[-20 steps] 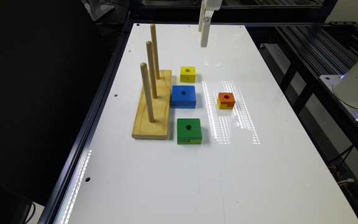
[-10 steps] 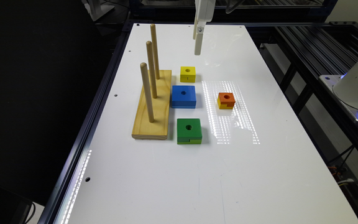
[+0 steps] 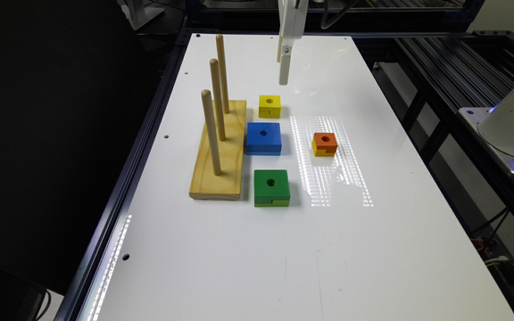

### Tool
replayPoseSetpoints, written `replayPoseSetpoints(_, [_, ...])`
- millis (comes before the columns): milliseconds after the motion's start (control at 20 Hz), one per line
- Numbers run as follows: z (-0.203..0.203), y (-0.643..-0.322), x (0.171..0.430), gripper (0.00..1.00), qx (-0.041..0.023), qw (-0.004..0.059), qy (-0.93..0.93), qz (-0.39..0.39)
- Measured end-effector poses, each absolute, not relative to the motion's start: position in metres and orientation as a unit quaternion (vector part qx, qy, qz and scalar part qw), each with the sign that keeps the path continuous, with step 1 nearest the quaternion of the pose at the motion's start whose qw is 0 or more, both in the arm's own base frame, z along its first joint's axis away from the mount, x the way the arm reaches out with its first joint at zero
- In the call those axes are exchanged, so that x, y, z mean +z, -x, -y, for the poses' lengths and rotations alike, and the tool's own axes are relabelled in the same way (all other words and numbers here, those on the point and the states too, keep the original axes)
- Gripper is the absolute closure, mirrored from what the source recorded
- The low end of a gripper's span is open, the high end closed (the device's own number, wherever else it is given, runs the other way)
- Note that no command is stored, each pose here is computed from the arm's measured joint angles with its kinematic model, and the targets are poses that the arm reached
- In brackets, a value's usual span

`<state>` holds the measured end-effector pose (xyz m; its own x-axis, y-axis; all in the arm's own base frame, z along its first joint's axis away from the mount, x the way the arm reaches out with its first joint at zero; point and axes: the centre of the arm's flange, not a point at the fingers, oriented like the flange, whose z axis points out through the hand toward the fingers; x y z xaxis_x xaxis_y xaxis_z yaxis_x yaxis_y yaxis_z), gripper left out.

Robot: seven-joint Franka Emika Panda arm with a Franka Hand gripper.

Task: Pick up yellow block.

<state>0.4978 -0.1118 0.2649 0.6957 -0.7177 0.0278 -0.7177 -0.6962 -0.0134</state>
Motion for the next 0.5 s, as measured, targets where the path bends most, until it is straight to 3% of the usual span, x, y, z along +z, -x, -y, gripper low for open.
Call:
replayPoseSetpoints(200, [0.112, -0.498, 0.252, 0.0, -0.0107, 0.0, 0.921, -0.39])
replayPoseSetpoints(500, [0.113, -0.502, 0.23, 0.0, -0.0129, 0.0008, 0.921, -0.39])
